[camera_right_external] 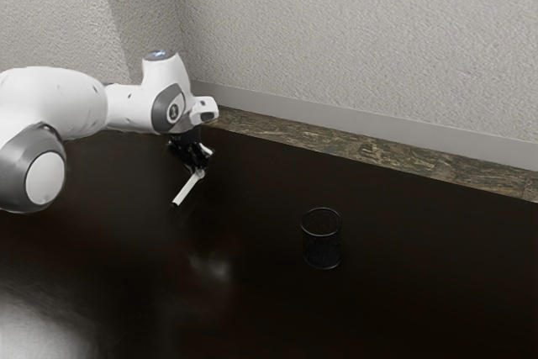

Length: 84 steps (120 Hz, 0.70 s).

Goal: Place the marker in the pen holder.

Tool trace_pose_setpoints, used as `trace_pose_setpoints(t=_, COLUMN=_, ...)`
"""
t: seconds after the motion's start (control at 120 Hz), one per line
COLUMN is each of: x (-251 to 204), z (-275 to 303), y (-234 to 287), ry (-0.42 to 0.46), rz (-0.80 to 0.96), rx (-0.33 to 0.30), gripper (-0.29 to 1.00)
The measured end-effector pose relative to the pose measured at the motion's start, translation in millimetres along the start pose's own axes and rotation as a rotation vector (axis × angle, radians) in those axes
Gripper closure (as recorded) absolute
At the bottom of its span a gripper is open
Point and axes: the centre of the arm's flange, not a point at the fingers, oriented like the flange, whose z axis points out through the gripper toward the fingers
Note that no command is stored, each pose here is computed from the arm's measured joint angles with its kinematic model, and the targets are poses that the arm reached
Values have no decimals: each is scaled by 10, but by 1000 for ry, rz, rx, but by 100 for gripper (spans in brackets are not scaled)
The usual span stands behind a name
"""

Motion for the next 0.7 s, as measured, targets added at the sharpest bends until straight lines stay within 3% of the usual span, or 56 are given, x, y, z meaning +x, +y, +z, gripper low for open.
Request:
trace_pose_setpoints(t=0.108, x=-35, z=-712, y=413, ry=53, rz=72, rx=-23, gripper=77)
trace_pose_setpoints(t=0.258, x=-224, z=-1288, y=1384, ry=84, rz=269, rx=-61, gripper=78)
trace_pose_setpoints(t=0.7, x=-475, z=-1412, y=3159, ry=117, rz=681, rx=-115, gripper=79)
